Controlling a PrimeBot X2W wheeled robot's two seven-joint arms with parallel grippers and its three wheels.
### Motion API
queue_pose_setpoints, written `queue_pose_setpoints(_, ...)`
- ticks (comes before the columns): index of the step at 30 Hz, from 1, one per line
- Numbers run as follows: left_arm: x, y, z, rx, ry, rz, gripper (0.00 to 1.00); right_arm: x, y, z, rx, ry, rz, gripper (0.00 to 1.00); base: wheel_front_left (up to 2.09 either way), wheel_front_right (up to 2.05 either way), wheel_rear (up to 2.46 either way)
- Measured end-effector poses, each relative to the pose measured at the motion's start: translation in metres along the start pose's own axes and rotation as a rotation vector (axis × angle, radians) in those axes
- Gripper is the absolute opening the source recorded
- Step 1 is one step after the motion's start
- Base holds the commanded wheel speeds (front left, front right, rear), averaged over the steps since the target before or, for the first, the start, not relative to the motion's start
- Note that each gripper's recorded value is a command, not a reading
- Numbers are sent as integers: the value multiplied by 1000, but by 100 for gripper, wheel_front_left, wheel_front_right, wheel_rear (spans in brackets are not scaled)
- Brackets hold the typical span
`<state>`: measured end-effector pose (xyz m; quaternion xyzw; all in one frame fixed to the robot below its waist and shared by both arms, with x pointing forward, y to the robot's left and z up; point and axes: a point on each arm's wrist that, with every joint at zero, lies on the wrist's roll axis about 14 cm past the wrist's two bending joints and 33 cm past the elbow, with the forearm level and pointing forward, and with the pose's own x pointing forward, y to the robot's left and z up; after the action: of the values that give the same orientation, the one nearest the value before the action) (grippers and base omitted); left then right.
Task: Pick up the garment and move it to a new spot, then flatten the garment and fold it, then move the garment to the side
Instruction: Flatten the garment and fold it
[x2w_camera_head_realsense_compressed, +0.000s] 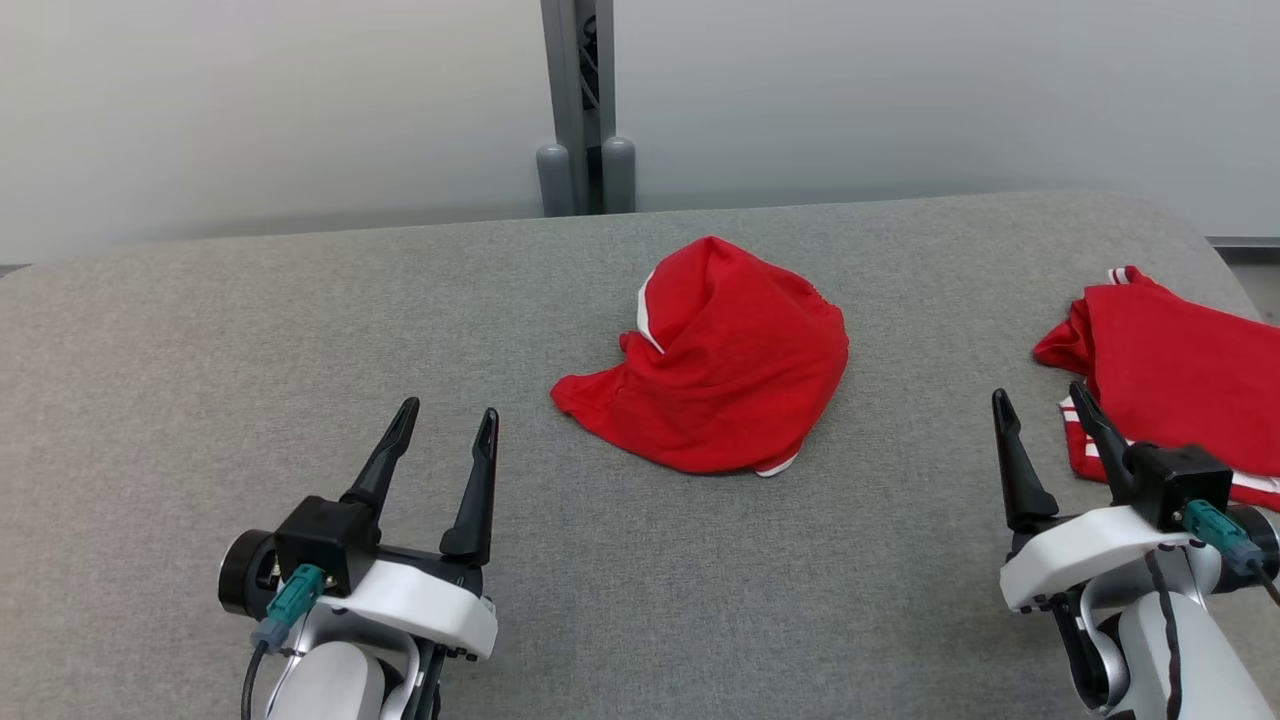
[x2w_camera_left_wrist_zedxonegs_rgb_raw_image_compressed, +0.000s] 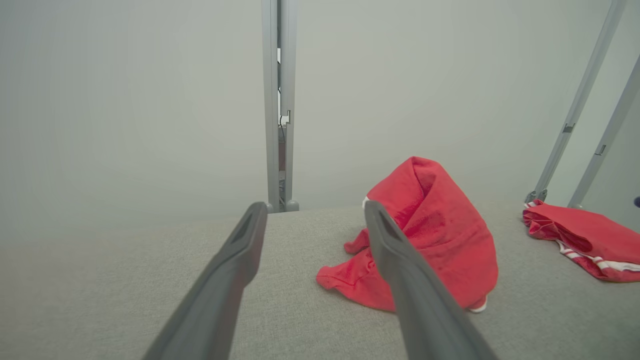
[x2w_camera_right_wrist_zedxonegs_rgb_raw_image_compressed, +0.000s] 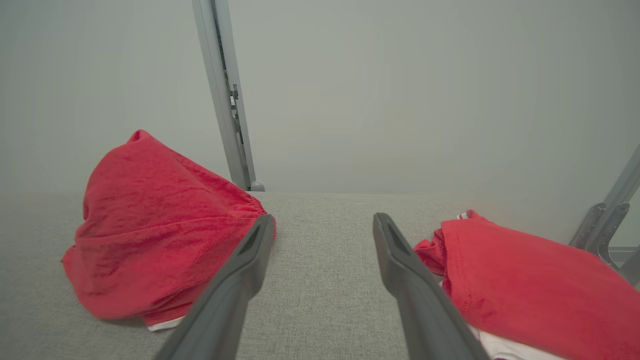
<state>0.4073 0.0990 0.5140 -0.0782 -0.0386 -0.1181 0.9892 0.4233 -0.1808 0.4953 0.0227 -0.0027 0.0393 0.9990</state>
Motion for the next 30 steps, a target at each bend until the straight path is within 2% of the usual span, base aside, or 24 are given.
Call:
queue_pose_setpoints(6, 6, -7, -6, -3, 13, -26, 100, -3, 2, -10, 56, 25, -5, 100, 0, 0, 0)
queue_pose_setpoints(9, 2, -4, -9, -2, 24, -21, 100, -3, 33, -37, 139, 123, 65, 100, 0, 0, 0)
queue_pose_setpoints(12, -2, 4, -11, 3, 32, 0, 100, -4, 60, -57, 159, 207, 137, 100, 0, 0, 0)
queue_pose_setpoints(15, -7, 15, -12, 11, 39, 32, 100, -6, 81, -77, 142, 283, 208, 100, 0, 0, 0)
queue_pose_setpoints(20, -14, 34, -13, 27, 44, 82, 100, 4, 105, -90, 122, 331, 287, 100, 0, 0, 0)
queue_pose_setpoints(30, -28, 60, -18, 36, 69, 161, 100, 24, 120, -117, 86, 417, 327, 100, 0, 0, 0)
